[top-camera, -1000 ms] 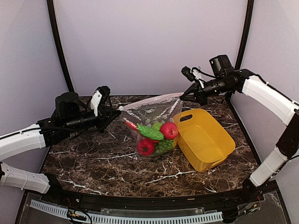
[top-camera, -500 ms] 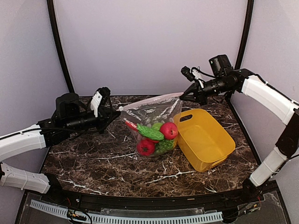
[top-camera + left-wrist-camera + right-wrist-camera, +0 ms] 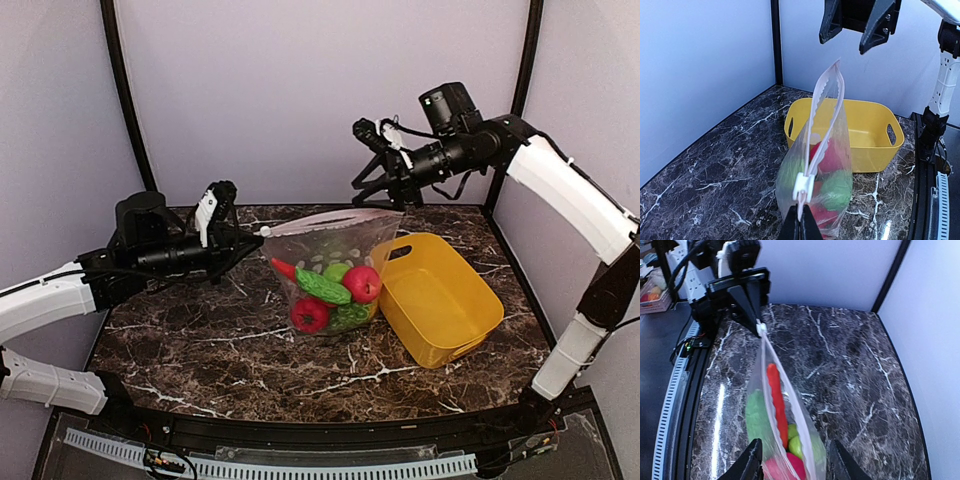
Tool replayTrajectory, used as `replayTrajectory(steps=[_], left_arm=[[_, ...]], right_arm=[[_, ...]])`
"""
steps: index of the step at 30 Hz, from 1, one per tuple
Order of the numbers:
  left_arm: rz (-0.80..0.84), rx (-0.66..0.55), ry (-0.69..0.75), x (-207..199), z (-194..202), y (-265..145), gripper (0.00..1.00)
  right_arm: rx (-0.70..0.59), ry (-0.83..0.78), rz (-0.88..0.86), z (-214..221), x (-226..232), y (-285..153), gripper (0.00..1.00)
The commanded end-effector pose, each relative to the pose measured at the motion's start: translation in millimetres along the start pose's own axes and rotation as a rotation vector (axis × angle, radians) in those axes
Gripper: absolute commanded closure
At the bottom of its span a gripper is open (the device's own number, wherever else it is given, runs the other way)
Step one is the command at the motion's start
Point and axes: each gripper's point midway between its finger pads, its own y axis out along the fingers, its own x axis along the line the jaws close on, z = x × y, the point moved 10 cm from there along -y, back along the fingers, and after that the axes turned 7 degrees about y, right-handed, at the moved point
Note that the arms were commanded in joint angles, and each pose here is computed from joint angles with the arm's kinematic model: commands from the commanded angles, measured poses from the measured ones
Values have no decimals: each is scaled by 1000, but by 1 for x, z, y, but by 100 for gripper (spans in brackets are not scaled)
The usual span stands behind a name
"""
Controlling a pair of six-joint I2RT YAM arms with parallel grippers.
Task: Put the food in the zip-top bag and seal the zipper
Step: Pass from the right arm to the left, then hold the zipper from the zipper food storage bag.
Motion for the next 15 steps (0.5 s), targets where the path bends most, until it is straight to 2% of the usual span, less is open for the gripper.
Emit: replayTrajectory(steps=[1,5,15], left_arm=[[56,-55,23,-3,-18,-1,99],[78,-27,45,-7,-18,3,99],[79,-27,52,-11,-16,2,99]], right_arm=[[92,-31,-92,-6,19,48,55],[66,-87,-133,-29,30,76,55],[48,-121,-152,-44,35,119,59]])
